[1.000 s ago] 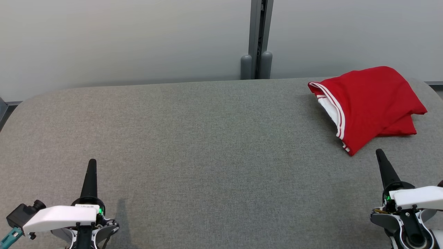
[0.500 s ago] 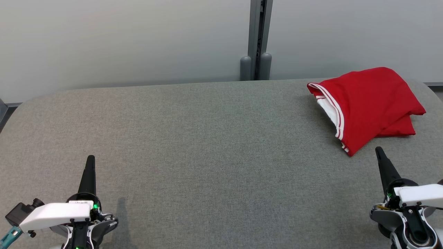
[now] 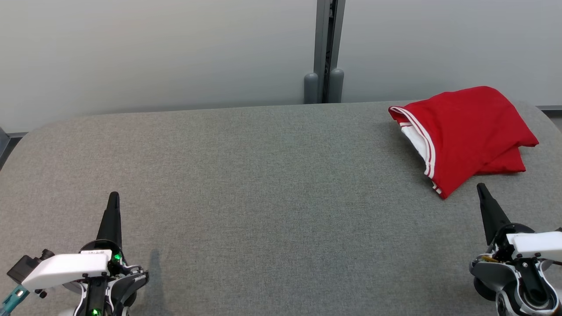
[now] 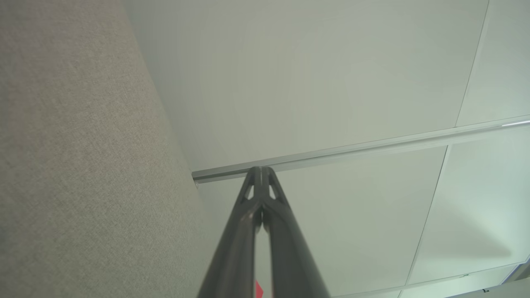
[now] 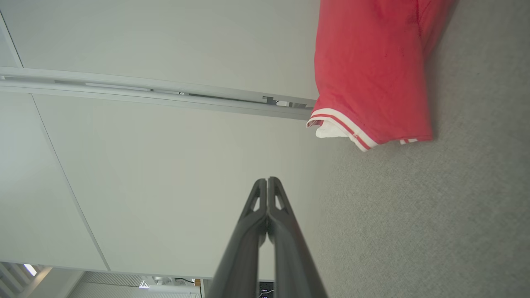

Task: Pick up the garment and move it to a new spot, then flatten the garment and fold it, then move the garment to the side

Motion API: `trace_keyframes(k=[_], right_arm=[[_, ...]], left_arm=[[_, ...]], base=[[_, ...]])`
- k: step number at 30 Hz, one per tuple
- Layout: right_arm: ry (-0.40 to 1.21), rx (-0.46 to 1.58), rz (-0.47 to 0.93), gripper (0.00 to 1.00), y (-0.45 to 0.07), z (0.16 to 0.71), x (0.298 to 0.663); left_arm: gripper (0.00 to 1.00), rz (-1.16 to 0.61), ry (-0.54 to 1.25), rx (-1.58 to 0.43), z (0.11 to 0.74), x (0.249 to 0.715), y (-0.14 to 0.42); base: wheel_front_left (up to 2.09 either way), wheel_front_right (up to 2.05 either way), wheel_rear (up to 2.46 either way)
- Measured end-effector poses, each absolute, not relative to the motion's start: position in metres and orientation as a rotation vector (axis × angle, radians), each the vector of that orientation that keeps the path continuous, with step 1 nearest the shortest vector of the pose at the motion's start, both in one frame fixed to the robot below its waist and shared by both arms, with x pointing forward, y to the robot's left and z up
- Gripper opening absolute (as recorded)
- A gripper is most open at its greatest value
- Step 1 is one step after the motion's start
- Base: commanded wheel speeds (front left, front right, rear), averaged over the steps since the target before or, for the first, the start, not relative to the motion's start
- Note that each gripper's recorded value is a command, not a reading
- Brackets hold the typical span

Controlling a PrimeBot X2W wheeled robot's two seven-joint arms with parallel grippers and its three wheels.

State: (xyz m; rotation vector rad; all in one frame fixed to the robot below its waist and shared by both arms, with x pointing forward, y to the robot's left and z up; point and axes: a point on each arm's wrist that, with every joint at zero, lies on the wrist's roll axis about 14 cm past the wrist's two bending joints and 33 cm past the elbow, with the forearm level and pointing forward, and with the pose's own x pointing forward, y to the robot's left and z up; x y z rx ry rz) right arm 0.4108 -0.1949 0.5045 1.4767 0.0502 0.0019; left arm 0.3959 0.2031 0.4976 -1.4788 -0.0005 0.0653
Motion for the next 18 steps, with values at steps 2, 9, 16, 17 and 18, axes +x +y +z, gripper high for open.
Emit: trace_keyframes(k=[2,9,16,17,18], right_arm=[[0.053,1.489,0.003,0.0,-0.1948,0.5039,0.4105],[0.048,1.536,0.009,0.0,-0.195,0.5058,0.4109],[0.042,1.573,0.021,0.0,-0.1945,0.5095,0.4126],[0.042,1.573,0.021,0.0,-0.1945,0.5096,0.4127],[0.042,1.573,0.021,0.0,-0.1945,0.5096,0.4127]], left_arm=[[0.0,0.062,-0.002,-1.493,0.4986,0.3964,0.2029],[0.0,0.054,-0.006,-1.539,0.5005,0.3969,0.2027],[0.0,0.046,-0.01,-1.576,0.5024,0.3975,0.2026],[0.0,0.046,-0.01,-1.576,0.5024,0.3975,0.2026],[0.0,0.046,-0.01,-1.576,0.5024,0.3975,0.2026]], base=[[0.0,0.0,0.0],[0.0,0.0,0.0],[0.0,0.0,0.0],[0.0,0.0,0.0],[0.0,0.0,0.0]])
